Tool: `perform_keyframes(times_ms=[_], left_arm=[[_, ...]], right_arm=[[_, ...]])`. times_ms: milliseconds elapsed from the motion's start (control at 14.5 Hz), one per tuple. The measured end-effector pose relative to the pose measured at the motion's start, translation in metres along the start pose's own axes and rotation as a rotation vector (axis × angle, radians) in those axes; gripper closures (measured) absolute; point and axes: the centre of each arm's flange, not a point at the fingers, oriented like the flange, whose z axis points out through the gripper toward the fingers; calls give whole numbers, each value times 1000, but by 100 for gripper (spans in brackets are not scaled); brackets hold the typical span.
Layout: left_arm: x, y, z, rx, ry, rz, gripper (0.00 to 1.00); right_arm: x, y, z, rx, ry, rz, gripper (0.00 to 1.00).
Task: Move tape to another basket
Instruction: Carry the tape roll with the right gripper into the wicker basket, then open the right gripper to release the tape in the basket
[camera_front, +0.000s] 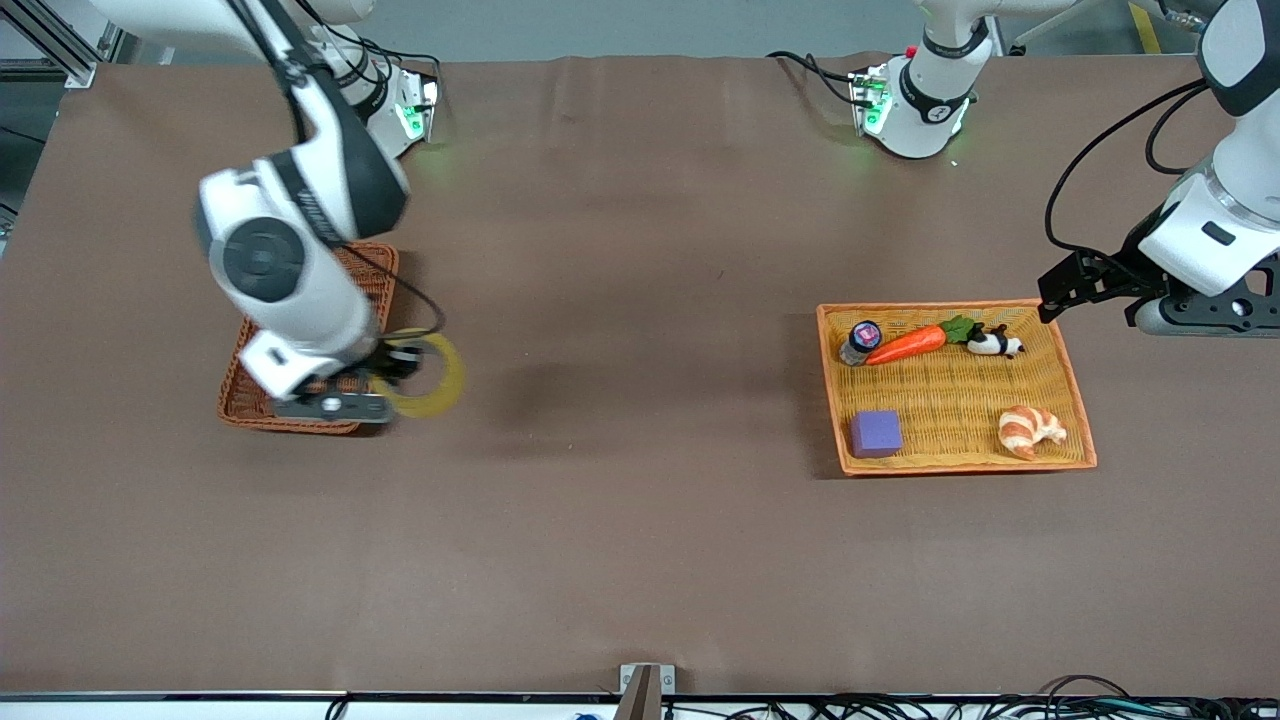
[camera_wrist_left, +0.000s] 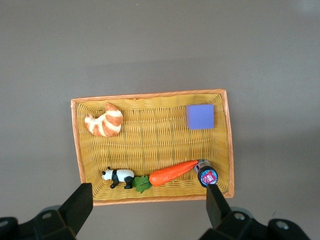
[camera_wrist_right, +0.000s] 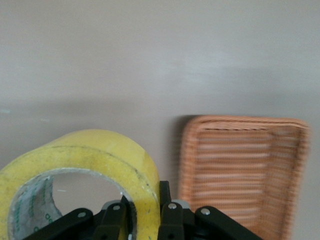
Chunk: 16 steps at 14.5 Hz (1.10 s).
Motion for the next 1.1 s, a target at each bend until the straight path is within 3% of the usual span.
perform_keyframes(times_ms=[206,619,894,1101], left_arm=[[0,0,0,0,-3,-1,0],[-1,-1,0,0,-7,-1,0],[-1,-1,0,0,-7,-1,0],[-1,0,0,0,-7,-1,0]], right_arm=[[-16,67,35,-22,-7,-49,78],[-70,158,121,-7,21,-117,78],[-105,181,173,18,86,-145,78],[-124,195,196,26,93,-152,78]])
